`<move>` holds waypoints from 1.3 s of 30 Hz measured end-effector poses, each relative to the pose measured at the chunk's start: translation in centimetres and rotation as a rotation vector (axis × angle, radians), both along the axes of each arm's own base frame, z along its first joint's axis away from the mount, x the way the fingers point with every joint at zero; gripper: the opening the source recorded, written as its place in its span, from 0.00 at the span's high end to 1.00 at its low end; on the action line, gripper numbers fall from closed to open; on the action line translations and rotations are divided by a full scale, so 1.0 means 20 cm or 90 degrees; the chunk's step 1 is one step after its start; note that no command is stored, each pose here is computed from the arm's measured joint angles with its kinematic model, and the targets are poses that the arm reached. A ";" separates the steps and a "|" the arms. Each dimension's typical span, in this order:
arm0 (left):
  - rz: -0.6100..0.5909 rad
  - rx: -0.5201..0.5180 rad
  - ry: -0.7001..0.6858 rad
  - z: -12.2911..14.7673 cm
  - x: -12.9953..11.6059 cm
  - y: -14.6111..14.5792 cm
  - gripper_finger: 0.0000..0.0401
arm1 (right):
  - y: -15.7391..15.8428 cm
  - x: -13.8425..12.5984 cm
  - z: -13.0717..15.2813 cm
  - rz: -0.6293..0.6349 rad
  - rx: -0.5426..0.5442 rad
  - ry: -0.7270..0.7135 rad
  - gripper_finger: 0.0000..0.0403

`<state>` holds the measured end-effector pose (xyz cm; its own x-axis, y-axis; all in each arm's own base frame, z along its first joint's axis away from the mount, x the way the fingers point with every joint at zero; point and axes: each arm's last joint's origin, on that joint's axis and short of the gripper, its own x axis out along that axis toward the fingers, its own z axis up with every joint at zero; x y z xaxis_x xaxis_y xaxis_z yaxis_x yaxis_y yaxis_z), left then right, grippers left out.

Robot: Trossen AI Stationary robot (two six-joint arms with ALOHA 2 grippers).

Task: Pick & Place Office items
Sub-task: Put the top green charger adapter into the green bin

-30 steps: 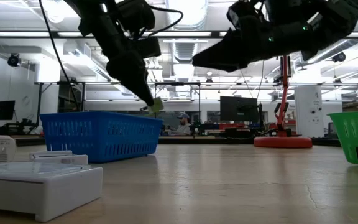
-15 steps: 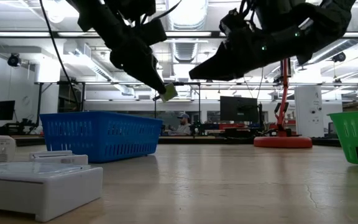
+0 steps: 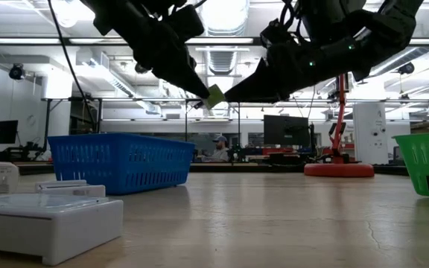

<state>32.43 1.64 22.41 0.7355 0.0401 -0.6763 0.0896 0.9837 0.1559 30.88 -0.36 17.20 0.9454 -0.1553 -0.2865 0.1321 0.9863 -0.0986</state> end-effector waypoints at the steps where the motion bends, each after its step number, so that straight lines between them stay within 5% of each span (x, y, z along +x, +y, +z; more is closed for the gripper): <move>1: 0.000 0.000 0.001 0.00 0.00 0.00 0.74 | 0.00 0.00 0.00 0.001 0.000 0.000 0.45; 39: -0.006 -0.004 -0.008 -0.02 0.02 0.00 0.74 | 0.01 0.05 0.04 0.039 0.010 0.019 0.45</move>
<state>32.89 1.60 22.01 0.7439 0.0290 -0.6676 0.0966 0.9839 0.1503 31.91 -0.15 18.03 0.9442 -0.0924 -0.3162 0.0682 0.9939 -0.0867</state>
